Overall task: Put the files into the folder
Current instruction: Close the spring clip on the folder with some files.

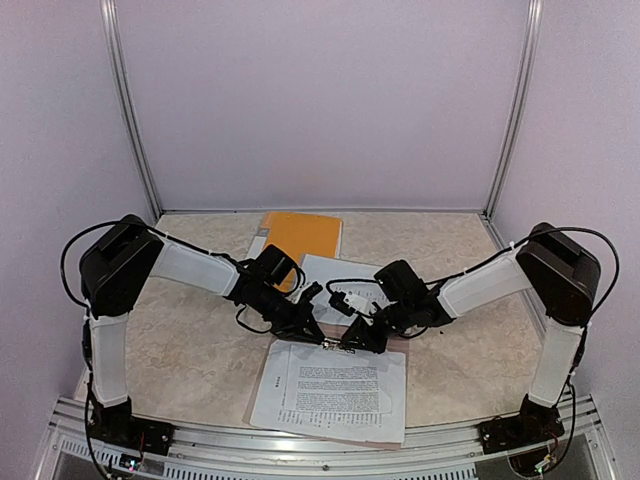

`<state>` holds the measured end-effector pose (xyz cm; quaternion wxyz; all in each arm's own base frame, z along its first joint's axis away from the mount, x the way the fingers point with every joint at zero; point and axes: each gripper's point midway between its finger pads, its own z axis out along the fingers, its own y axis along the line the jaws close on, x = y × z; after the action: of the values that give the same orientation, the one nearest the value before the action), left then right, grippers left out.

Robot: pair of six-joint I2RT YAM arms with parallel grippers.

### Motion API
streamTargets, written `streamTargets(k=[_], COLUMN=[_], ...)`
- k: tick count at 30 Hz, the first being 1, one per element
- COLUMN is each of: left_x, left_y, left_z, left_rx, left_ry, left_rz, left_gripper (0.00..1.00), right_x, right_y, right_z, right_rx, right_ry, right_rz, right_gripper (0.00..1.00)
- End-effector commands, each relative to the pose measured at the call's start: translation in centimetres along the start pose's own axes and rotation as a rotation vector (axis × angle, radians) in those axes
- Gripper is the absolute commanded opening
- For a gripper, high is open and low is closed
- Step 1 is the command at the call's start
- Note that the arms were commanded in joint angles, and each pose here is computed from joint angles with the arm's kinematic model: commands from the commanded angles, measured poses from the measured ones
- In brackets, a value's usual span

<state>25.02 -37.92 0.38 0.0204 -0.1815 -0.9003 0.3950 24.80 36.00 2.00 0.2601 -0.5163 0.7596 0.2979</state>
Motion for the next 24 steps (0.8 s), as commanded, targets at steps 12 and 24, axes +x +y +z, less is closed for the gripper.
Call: streamTargets(k=[12,24], left_x=[12.0,12.2], left_y=[16.9,18.4], left_z=[-0.2,-0.9], left_rx=[-0.671,-0.757], left_ry=[0.255,0.284], left_rz=[-0.328,-0.347], left_gripper=[0.0,0.0], right_x=[7.3,7.7], right_y=[0.4,0.5], right_z=[0.6,0.5], right_rx=[0.036,0.032], right_ry=[0.205,0.229], right_rz=[0.086,0.072], right_gripper=[0.15,0.12])
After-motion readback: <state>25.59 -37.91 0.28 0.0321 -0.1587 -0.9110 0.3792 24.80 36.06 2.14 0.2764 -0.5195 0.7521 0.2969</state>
